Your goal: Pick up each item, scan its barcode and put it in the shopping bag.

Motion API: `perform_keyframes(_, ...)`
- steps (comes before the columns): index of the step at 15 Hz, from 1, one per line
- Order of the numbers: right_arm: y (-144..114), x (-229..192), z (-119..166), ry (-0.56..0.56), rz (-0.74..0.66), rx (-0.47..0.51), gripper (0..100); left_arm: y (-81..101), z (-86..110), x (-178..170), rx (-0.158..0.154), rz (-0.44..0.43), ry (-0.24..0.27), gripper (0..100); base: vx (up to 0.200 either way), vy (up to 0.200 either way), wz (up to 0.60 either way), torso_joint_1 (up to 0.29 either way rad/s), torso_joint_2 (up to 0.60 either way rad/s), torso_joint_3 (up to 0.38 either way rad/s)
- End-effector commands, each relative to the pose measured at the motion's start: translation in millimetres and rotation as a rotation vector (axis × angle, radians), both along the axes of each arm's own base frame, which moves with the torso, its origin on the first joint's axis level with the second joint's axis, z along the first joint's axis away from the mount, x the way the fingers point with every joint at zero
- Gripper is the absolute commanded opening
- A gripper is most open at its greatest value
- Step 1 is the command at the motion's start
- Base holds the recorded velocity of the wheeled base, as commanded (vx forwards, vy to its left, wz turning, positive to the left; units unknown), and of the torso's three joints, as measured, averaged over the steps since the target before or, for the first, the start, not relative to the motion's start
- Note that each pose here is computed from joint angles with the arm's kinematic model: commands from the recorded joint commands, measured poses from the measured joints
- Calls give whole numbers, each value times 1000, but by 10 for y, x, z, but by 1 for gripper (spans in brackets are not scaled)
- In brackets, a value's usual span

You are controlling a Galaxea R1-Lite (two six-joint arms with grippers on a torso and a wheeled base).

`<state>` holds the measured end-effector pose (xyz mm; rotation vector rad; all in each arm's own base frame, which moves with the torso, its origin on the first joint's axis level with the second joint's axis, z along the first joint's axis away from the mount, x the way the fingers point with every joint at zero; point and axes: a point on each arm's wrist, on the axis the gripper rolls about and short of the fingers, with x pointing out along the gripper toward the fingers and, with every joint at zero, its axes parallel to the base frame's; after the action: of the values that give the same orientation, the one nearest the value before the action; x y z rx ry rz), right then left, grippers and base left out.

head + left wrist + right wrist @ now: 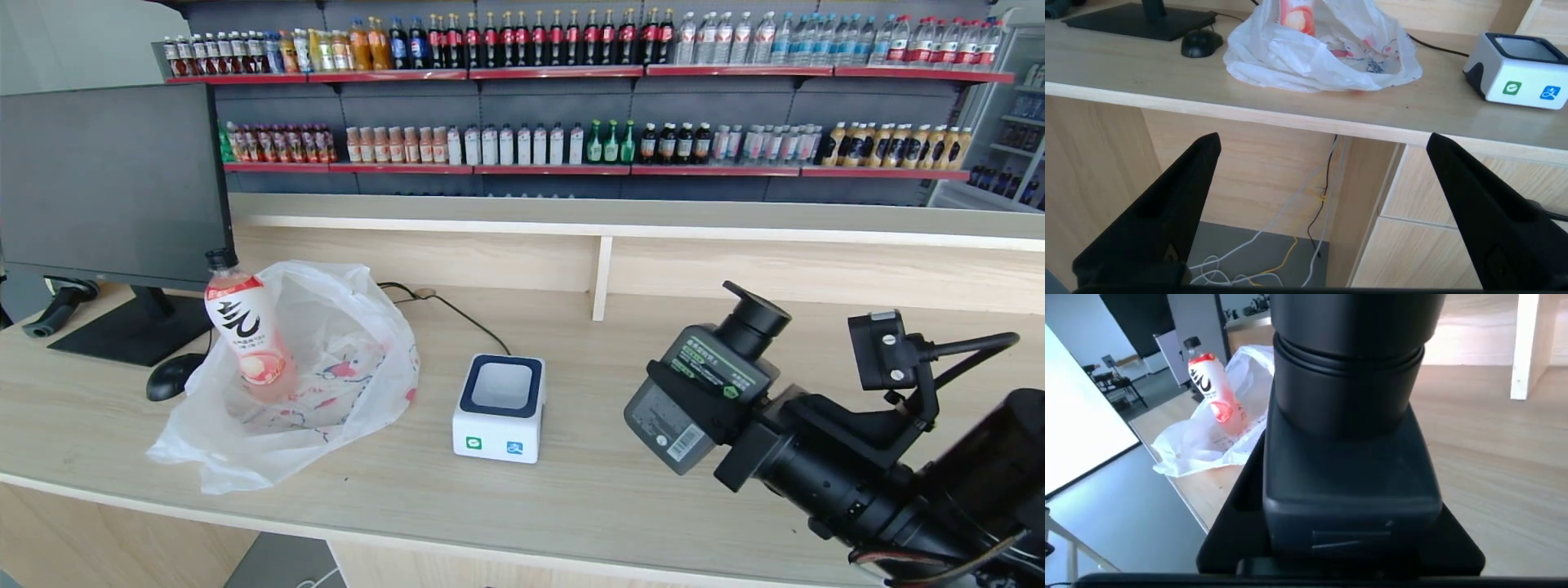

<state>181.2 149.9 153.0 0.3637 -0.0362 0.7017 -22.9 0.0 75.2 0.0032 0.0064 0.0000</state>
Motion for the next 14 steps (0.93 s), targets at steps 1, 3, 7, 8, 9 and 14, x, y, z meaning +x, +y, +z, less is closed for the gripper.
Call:
perform_keyframes(1, 1, -17, 49, 5, 12, 41, 0, 0, -1, 0, 0, 0, 0, 100, 0, 0, 0, 0, 0, 0)
perform_keyframes(3, 105, -96, 116, 50, 89, 138, 0, 0, 0, 1, 0, 0, 1, 100, 0, 0, 0, 0, 0, 0)
perform_keyframes(7, 293, -213, 194, 99, 202, 233, 0, 0, -1, 0, 0, 2, 0, 100, 0, 0, 0, 0, 0, 0)
perform_keyframes(8, 319, -229, 193, 105, 215, 238, 0, 0, -1, 0, 0, 2, 0, 100, 0, 0, 0, 0, 0, 0)
perform_keyframes(9, 369, -264, 178, 119, 241, 239, 0, 0, -1, 0, 0, 0, 0, 100, 0, 0, 0, 0, 0, 0)
perform_keyframes(14, 598, -316, 346, 198, 360, 408, 0, 0, -1, 0, 0, 0, 0, 100, 0, 0, 0, 0, 0, 0)
